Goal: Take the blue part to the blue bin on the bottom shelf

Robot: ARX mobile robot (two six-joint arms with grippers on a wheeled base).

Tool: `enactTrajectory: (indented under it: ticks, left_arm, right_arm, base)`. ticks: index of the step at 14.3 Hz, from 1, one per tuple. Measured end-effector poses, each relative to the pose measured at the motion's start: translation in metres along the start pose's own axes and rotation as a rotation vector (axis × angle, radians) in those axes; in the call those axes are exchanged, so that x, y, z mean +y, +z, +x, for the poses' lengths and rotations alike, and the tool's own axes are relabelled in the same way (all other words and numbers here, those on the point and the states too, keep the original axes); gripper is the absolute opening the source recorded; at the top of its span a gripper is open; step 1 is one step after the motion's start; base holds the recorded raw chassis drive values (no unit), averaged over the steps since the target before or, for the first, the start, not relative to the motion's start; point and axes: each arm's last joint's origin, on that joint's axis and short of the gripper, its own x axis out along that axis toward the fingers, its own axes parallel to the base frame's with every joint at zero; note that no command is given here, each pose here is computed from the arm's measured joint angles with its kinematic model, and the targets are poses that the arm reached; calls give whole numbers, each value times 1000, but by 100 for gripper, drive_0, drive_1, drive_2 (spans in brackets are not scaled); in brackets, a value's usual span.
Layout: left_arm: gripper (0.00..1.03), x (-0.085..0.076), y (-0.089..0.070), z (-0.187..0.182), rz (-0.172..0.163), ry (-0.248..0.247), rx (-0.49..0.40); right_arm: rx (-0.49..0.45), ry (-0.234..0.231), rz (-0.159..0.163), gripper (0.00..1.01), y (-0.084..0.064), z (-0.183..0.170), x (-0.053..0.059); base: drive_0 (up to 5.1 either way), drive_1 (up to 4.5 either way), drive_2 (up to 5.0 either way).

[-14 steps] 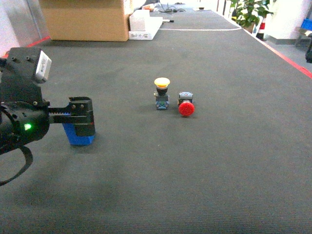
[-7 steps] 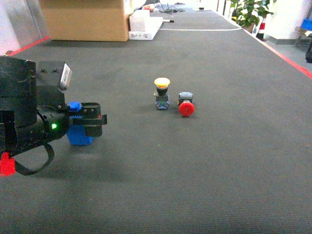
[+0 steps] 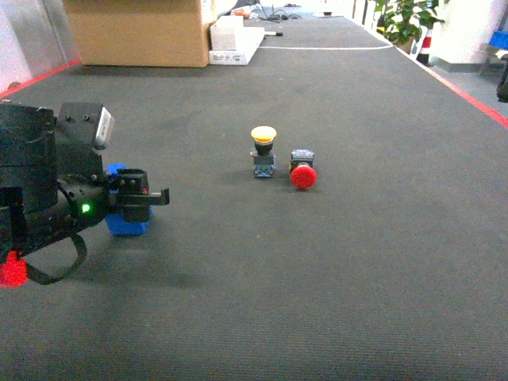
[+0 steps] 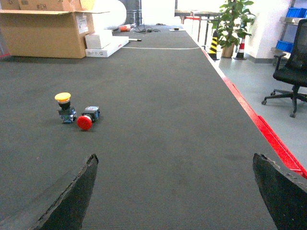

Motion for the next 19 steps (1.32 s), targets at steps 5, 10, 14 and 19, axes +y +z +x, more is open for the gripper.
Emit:
enactTrajectory:
  ticks: [5, 10, 14, 19]
  left_arm:
    - [45, -8, 39, -122, 19, -30, -205]
    - [45, -10, 70, -249, -27, -3, -437]
    - [45, -4, 68, -270, -48, 19, -464]
    - [45, -6, 70, -278, -53, 43, -498]
  right_arm:
    - [0, 0, 0, 98, 0, 0, 0]
    - [0, 0, 0, 98, 0, 0, 0]
    - [0, 0, 0, 98, 0, 0, 0]
    - [0, 0, 0, 98, 0, 0, 0]
  base:
    - [0, 0, 0]
    - [0, 0, 0]
    - [0, 0, 0]
    - [0, 0, 0]
